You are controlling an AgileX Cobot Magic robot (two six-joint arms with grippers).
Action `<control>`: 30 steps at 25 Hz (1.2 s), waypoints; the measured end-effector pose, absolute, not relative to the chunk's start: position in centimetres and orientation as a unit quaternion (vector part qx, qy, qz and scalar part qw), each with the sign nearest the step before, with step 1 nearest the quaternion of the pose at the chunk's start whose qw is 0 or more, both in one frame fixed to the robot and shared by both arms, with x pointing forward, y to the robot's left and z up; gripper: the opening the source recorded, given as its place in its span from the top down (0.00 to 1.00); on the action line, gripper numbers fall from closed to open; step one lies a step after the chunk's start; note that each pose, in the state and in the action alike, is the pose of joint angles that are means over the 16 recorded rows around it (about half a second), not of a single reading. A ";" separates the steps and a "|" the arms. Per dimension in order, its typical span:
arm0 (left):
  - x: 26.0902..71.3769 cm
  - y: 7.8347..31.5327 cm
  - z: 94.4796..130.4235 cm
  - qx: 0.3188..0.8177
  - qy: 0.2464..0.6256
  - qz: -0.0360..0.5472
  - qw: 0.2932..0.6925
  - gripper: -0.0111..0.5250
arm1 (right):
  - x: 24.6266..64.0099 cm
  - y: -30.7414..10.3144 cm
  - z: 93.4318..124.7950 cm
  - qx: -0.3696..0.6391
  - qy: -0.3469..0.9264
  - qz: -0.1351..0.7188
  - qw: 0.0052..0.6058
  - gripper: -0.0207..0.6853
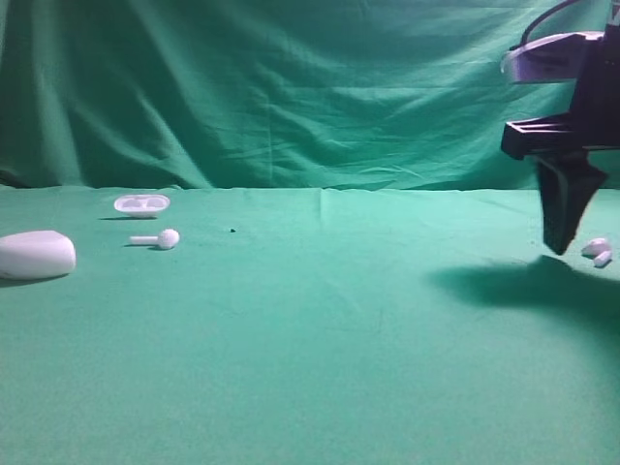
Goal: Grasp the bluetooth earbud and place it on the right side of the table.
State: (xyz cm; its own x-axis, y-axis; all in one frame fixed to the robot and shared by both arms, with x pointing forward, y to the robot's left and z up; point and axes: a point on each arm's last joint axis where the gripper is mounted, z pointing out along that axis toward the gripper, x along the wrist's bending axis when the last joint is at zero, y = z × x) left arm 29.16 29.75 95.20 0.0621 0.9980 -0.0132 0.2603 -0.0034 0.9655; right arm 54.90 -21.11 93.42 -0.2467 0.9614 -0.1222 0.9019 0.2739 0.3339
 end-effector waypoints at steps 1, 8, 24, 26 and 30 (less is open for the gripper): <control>29.2 29.8 95.2 0.576 0.546 0.413 0.447 0.98 | 54.9 -21.1 93.5 0.596 0.782 0.099 0.153 0.35; 29.2 29.8 95.2 0.576 0.546 0.413 0.447 0.98 | 54.2 -21.3 96.0 0.608 0.768 0.119 0.163 0.36; 29.2 29.8 95.2 0.576 0.546 0.413 0.447 0.98 | 42.4 -24.5 108.4 0.630 0.697 0.277 0.199 0.97; 29.2 29.8 95.2 0.576 0.546 0.413 0.447 0.98 | 40.2 -25.1 109.0 0.624 0.689 0.305 0.210 0.97; 29.2 29.8 95.2 0.576 0.546 0.413 0.447 0.98 | 36.0 -26.2 109.4 0.608 0.668 0.363 0.229 0.97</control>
